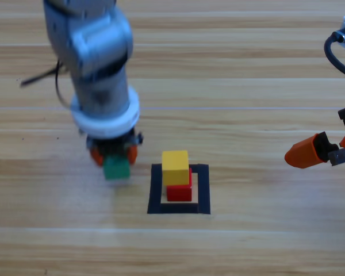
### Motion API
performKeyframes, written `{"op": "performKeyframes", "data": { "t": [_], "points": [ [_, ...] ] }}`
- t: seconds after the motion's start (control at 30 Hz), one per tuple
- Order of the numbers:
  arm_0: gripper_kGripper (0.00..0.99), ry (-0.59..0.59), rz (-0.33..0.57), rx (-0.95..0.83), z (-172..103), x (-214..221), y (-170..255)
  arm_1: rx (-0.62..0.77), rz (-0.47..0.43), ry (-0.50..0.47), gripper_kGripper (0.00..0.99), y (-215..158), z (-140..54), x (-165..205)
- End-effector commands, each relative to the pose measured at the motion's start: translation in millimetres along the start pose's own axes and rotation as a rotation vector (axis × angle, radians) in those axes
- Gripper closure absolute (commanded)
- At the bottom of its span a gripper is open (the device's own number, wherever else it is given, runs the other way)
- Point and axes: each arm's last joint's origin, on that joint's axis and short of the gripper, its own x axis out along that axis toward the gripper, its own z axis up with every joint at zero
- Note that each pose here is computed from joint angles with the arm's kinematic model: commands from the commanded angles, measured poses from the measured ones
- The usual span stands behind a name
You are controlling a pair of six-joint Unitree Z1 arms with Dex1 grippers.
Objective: Stack the blocks in the rectangular block: red at the bottom, yellow in the middle, green on top
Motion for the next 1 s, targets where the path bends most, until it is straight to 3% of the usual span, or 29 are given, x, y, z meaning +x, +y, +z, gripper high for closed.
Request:
{"op": "performKeyframes", "data": {
  "t": [0.03, 0.2, 0.47, 1.0],
  "points": [
    [0.915, -0.050, -0.016, 0.115, 16.2, -40.6, -9.2, 0.017, -0.005, 0.026, 0.000, -3.7, -2.1, 13.6],
    [0.927, -0.094, -0.049, 0.200, 21.7, -73.2, -5.0, 0.017, -0.004, 0.023, 0.000, -3.5, -1.7, 13.0],
    [0.927, -0.068, -0.055, 0.234, 17.6, -77.1, -3.8, 0.017, -0.005, 0.021, 0.000, -3.6, -1.6, 12.5],
    [0.927, -0.029, -0.048, 0.168, -27.3, -73.9, -55.6, 0.017, -0.005, 0.026, 0.000, -3.7, -2.1, 13.6]
  ]
}}
